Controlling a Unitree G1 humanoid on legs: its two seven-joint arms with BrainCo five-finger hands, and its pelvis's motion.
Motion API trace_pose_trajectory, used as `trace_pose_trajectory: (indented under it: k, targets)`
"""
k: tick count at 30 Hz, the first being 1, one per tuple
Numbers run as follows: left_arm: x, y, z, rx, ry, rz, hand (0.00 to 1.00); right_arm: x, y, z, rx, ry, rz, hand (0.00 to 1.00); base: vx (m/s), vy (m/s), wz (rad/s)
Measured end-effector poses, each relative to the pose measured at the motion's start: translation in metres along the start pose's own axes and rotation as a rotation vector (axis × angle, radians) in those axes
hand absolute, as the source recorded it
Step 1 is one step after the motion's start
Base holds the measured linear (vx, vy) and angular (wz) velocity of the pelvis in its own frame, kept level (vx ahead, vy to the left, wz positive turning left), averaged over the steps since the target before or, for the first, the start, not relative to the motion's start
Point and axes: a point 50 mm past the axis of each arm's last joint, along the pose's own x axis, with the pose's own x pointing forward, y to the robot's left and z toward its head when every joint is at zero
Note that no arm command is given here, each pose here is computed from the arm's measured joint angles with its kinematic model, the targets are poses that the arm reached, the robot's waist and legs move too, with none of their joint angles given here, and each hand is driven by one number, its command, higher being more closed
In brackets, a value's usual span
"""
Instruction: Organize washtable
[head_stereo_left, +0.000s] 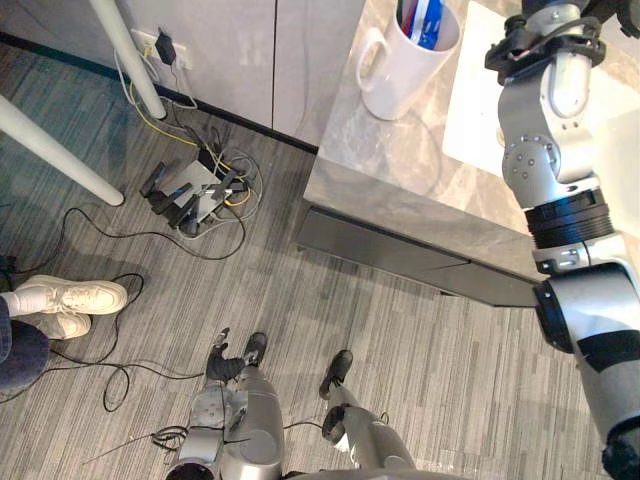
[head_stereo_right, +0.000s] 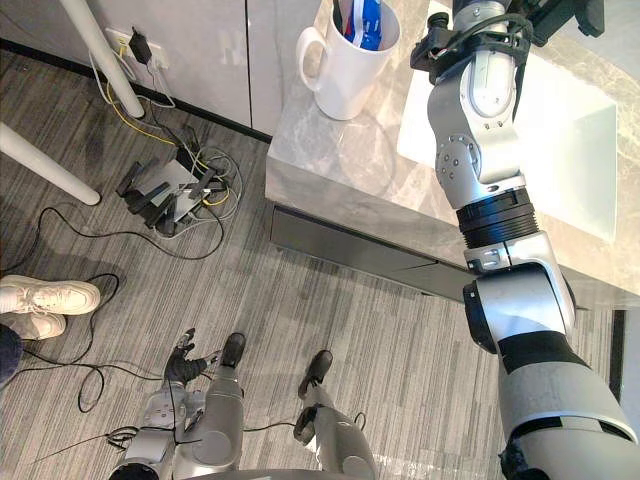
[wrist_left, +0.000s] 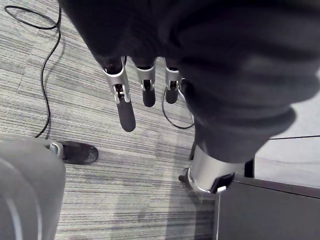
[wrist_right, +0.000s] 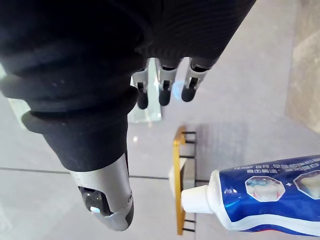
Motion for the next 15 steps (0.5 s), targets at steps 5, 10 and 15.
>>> trace_pose_trajectory:
  k: [5,10,15]
  targets:
    - [0.000,0.001,-0.002,0.001,0.008,0.005,0.00,-0.017,-0.012,0.008,0.028,-0.043,0.006,0.00,0.03,0.035,-0.06]
    - [-0.005,0.001,-0.012,0.026,0.044,0.011,0.00,-0.086,-0.083,0.021,-0.082,-0.090,-0.176,0.00,0.04,0.050,-0.27]
    - [-0.025,0.004,-0.057,0.021,0.226,0.054,0.00,-0.188,-0.148,0.051,-0.344,-0.088,-0.467,0.00,0.05,0.042,-0.57]
